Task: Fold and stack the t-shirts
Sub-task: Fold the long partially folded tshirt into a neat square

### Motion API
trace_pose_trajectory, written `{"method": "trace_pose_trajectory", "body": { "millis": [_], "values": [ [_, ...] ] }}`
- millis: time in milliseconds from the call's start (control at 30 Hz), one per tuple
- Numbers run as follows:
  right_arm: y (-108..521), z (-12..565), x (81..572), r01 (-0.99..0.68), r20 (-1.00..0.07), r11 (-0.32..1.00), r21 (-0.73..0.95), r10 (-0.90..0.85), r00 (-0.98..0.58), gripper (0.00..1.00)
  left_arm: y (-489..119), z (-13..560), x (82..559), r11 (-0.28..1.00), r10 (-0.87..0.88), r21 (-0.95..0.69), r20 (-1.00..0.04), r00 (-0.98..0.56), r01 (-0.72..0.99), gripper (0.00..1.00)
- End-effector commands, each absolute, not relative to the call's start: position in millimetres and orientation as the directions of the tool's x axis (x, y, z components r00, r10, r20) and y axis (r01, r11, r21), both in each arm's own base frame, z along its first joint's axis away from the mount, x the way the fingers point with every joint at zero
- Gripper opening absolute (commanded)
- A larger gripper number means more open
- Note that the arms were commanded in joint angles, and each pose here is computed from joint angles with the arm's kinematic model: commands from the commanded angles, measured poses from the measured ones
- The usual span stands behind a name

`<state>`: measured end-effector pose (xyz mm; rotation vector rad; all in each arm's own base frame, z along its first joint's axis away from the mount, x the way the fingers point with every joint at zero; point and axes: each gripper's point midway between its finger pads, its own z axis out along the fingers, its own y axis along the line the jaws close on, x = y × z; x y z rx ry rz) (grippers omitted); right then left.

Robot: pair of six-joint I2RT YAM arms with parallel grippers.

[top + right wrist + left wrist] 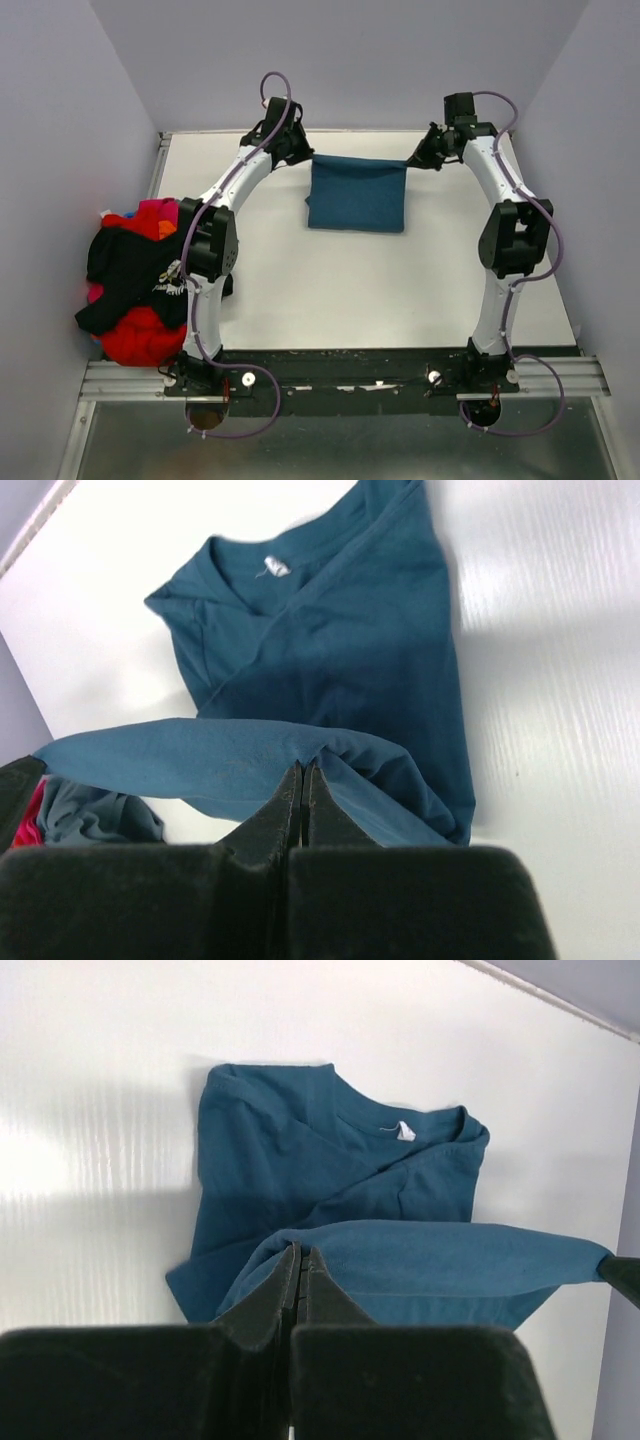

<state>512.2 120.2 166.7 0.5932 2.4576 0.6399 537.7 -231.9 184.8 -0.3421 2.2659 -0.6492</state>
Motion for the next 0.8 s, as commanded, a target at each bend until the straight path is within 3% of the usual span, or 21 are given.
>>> {"method": "trace_pose_trajectory", "body": {
  "millis": [0, 233, 267, 300, 367, 400, 600, 767],
  "values": [
    [107, 145, 534, 0.331, -0.332, 0.776, 0.538, 0.555, -0.763, 0.01, -236, 156, 561, 0.828, -0.409, -0.559, -0.553, -0.726, -0.041, 0.00],
    [104, 120, 591, 0.311, -0.328, 0.726, 0.614, 0.592, -0.736, 0.02, -240, 118, 602, 0.776, -0.472, -0.629, -0.526, -0.707, -0.050, 0.01],
    [101, 113, 601, 0.303, -0.337, 0.717, 0.627, 0.601, -0.725, 0.09, -243, 111, 609, 0.746, -0.485, -0.665, -0.512, -0.709, -0.031, 0.12],
    [103, 103, 612, 0.296, -0.339, 0.703, 0.647, 0.613, -0.713, 0.28, -247, 103, 615, 0.715, -0.501, -0.698, -0.493, -0.711, -0.020, 0.34],
    [104, 98, 627, 0.275, -0.353, 0.689, 0.671, 0.622, -0.699, 0.80, -250, 90, 625, 0.683, -0.523, -0.730, -0.465, -0.714, -0.024, 0.72],
    [103, 101, 632, 0.258, -0.368, 0.696, 0.670, 0.613, -0.699, 0.89, -251, 91, 629, 0.682, -0.519, -0.731, -0.477, -0.710, -0.007, 0.98],
    [93, 103, 622, 0.190, -0.471, 0.766, 0.614, 0.549, -0.691, 0.82, -246, 104, 625, 0.700, -0.502, -0.712, -0.544, -0.672, 0.053, 0.98],
    [100, 98, 606, 0.162, -0.450, 0.766, 0.622, 0.519, -0.727, 0.66, -246, 99, 607, 0.695, -0.492, -0.717, -0.532, -0.689, 0.057, 0.87]
  ]
}}
